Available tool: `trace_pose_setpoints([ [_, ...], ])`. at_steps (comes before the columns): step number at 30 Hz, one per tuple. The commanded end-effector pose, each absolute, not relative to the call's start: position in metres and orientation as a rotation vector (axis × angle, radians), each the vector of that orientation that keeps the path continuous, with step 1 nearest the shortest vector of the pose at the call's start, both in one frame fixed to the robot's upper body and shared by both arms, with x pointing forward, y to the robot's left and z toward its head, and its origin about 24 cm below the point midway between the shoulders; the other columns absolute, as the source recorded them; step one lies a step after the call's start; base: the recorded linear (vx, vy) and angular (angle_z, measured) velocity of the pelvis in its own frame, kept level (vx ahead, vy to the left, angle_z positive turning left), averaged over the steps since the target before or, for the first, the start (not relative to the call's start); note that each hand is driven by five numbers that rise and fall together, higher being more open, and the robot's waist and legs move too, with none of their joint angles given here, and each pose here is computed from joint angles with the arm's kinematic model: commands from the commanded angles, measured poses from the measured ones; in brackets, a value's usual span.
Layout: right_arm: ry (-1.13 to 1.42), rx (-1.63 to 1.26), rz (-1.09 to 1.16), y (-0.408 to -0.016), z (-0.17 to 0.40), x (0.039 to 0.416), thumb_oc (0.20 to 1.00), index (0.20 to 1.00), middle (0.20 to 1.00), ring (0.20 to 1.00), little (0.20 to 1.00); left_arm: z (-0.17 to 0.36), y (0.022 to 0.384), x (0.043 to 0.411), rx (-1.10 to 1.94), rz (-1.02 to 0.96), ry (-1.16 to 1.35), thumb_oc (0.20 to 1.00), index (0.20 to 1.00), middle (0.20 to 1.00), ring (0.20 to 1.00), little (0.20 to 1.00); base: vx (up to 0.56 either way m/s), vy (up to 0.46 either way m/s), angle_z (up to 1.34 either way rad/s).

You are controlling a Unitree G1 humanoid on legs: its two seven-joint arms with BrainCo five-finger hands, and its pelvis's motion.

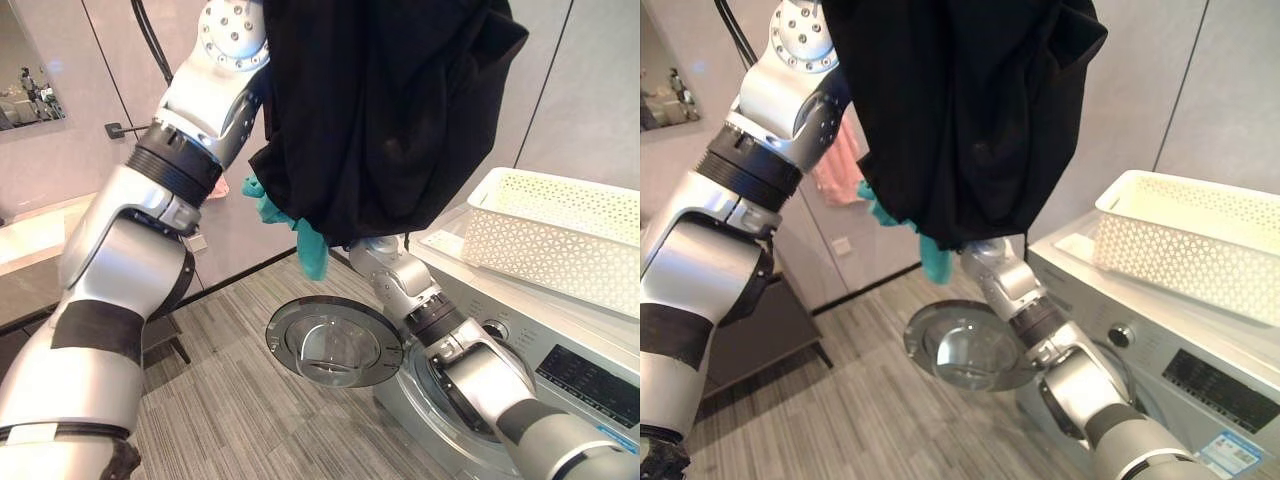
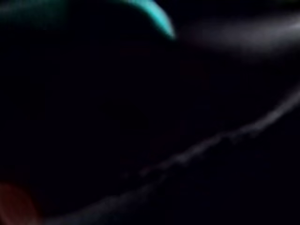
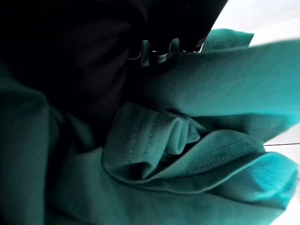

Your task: Grab the laundry basket,head to the washer,open it,put in the laundry and shut it.

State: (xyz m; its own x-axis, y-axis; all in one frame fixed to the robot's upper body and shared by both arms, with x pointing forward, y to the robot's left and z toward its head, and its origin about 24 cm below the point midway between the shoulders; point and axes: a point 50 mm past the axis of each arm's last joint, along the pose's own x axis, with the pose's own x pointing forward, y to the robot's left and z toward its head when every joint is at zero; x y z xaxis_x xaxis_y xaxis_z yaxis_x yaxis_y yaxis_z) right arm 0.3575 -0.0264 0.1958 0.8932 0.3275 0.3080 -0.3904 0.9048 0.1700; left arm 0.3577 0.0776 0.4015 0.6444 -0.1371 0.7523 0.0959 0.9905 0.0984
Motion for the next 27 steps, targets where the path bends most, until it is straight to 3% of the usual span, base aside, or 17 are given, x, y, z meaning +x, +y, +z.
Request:
trace_pose_setpoints([
  [1, -0.509, 0.298, 0.399, -0.025, 0.247, 0.350, 0.200, 0.200, 0.200, 0.200, 0.200, 0.412, 0.108, 0.358, 0.018, -0.003, -0.914, 0.200, 0.200, 0.200, 0.200, 0.200, 0.00, 0.000, 0.00],
  [8, -0.577, 0.314, 0.400, -0.031, 0.249, 0.336, 0.200, 0.200, 0.200, 0.200, 0.200, 0.354, 0.120, 0.363, -0.072, -0.029, -0.825, 0.200, 0.200, 0.200, 0.200, 0.200, 0.00, 0.000, 0.00],
  [12, -0.584, 0.279, 0.323, -0.048, 0.235, 0.333, 0.200, 0.200, 0.200, 0.200, 0.200, 0.272, 0.136, 0.345, -0.204, -0.066, -0.704, 0.200, 0.200, 0.200, 0.200, 0.200, 0.00, -0.004, -0.01],
  [17, -0.540, 0.297, 0.238, -0.064, 0.211, 0.330, 0.200, 0.200, 0.200, 0.200, 0.200, 0.182, 0.132, 0.313, -0.280, -0.144, -0.472, 0.200, 0.200, 0.200, 0.200, 0.200, -0.01, -0.024, -0.09],
  [24, -0.524, 0.317, 0.230, -0.065, 0.202, 0.325, 0.200, 0.200, 0.200, 0.200, 0.200, 0.155, 0.128, 0.302, -0.304, -0.167, -0.384, 0.200, 0.200, 0.200, 0.200, 0.200, -0.01, -0.008, -0.05],
  [25, -0.469, 0.343, 0.279, -0.061, 0.183, 0.314, 0.200, 0.200, 0.200, 0.200, 0.200, 0.124, 0.137, 0.292, -0.321, -0.121, -0.273, 0.200, 0.200, 0.200, 0.200, 0.200, -0.04, -0.029, -0.02],
  [27, -0.443, 0.315, 0.319, -0.060, 0.171, 0.306, 0.200, 0.200, 0.200, 0.200, 0.200, 0.117, 0.144, 0.289, -0.298, -0.100, -0.254, 0.200, 0.200, 0.200, 0.200, 0.200, -0.05, -0.033, -0.30],
])
